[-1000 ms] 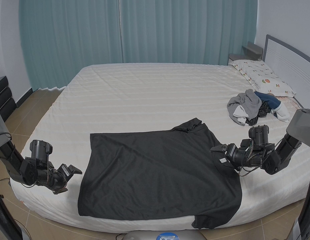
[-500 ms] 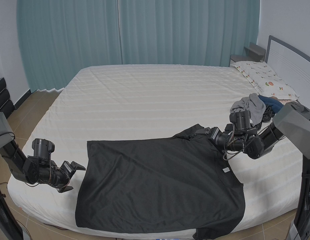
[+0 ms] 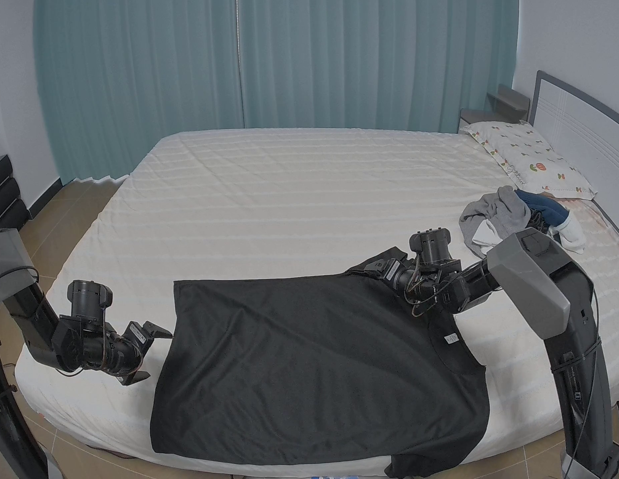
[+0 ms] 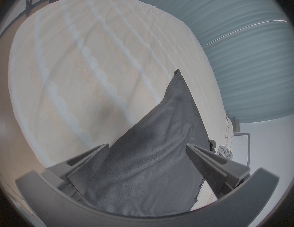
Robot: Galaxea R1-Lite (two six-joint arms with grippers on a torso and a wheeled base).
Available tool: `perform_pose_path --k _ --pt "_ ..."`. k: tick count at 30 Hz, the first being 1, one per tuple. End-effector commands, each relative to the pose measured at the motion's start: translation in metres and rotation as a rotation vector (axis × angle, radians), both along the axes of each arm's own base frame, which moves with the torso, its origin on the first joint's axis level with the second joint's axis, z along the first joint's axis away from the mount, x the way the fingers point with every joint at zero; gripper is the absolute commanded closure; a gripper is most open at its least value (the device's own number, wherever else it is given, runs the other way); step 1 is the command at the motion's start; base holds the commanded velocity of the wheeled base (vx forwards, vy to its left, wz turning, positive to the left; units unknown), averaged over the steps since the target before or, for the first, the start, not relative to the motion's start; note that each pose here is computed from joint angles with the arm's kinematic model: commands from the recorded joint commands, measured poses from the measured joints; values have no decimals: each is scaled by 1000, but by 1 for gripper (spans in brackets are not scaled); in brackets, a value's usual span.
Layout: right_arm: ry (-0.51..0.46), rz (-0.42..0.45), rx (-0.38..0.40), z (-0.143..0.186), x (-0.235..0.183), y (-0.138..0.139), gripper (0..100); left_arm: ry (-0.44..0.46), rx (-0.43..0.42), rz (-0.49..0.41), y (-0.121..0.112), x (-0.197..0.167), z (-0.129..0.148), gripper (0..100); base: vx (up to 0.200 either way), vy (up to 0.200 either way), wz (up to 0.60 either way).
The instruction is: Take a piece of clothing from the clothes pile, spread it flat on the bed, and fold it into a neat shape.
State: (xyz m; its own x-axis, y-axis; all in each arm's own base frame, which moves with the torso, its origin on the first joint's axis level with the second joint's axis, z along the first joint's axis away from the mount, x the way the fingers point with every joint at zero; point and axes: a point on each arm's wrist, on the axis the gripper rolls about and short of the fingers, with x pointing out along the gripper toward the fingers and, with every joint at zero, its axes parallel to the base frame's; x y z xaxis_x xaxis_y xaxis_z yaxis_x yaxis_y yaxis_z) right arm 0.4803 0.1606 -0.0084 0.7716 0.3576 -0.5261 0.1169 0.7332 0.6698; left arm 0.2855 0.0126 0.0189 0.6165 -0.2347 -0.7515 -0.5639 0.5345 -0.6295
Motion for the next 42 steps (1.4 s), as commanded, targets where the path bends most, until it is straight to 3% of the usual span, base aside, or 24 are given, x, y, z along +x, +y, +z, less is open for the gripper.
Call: perform_pose_path --k 1,10,13,18,25,36,42 --pt "20 1 -8 -32 9 5 0 8 -1 2 0 0 -3 0 0 0 0" --pt "-103 11 29 1 27 16 0 10 -2 3 0 -1 -3 0 0 0 0" --pt "-91 14 24 4 31 18 0 10 -3 4 0 -1 -3 0 0 0 0" --pt "-33 10 0 -16 34 25 0 8 -29 32 1 1 -1 0 0 0 0" --pt "-29 13 -3 -20 34 25 0 13 -33 31 0 -1 -2 0 0 0 0" --pt "-117 26 29 -23 39 27 0 14 -29 27 0 -1 -2 0 0 0 0" --pt "-182 73 77 -19 42 28 0 16 -27 29 0 -1 -3 0 0 0 0"
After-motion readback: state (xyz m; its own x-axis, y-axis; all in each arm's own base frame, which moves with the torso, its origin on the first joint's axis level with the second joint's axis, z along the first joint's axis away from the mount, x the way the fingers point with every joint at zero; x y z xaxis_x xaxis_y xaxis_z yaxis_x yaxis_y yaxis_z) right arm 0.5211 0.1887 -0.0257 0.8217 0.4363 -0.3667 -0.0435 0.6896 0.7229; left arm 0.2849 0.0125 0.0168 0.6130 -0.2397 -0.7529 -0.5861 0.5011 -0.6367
